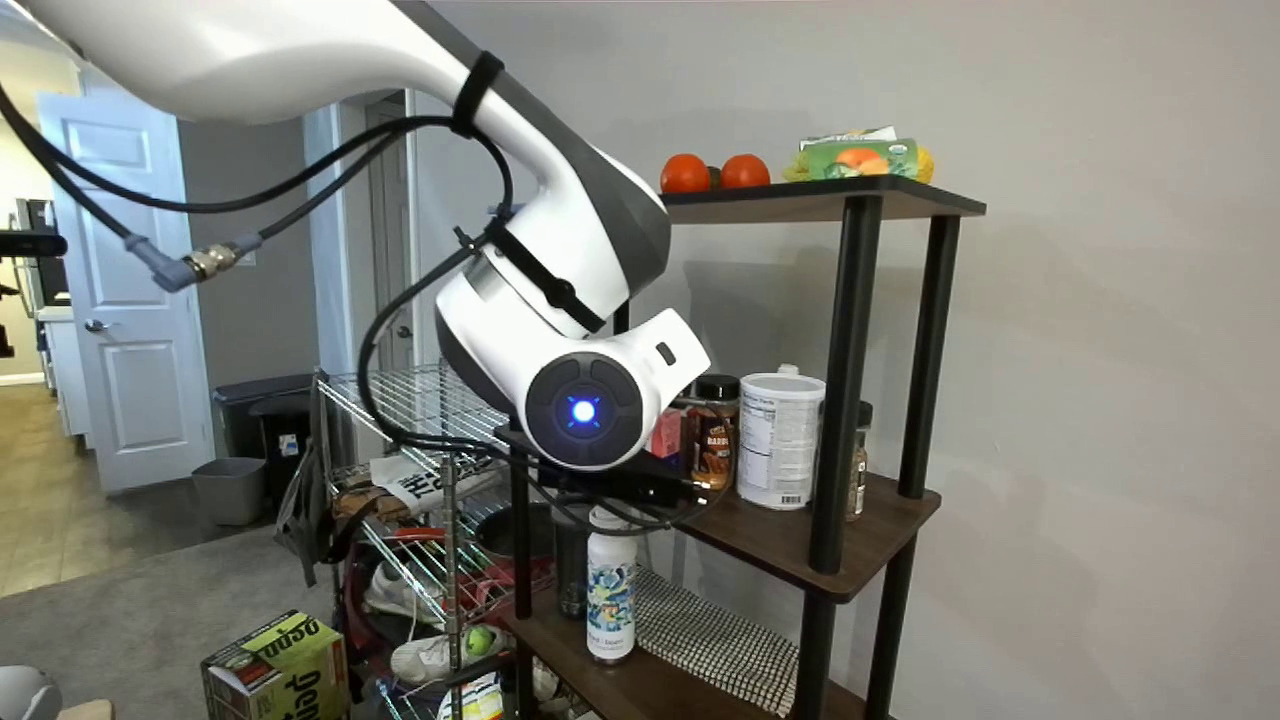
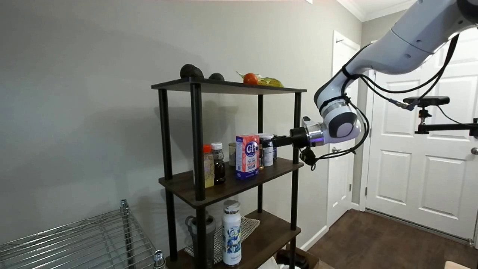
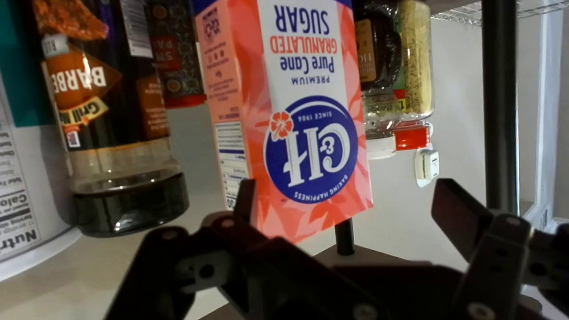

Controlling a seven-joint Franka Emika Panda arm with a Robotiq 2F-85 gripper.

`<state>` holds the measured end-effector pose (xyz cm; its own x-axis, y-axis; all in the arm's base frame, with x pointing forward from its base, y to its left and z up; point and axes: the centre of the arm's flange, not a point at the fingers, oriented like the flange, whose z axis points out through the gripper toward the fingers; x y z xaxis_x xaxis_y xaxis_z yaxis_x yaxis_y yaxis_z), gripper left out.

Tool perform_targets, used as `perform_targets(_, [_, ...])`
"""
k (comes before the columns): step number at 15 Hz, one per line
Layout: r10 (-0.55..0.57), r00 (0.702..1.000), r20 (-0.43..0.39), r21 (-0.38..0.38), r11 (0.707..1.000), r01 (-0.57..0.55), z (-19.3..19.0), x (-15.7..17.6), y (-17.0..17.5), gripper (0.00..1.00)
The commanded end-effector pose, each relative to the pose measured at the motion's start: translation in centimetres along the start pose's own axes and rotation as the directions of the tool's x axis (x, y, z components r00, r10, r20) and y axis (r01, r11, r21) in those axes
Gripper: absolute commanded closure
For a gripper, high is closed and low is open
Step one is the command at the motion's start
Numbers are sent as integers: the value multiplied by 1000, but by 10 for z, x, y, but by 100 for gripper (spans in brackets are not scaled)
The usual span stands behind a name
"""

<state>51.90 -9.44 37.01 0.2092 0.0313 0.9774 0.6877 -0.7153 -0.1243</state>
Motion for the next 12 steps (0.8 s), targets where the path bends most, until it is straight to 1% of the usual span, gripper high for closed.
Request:
perform_targets(1, [-36, 999, -10, -18, 999, 36, 4, -4, 7, 0])
perform_targets(12, [-52, 999, -9, -10, 999, 52, 15, 0, 24, 0])
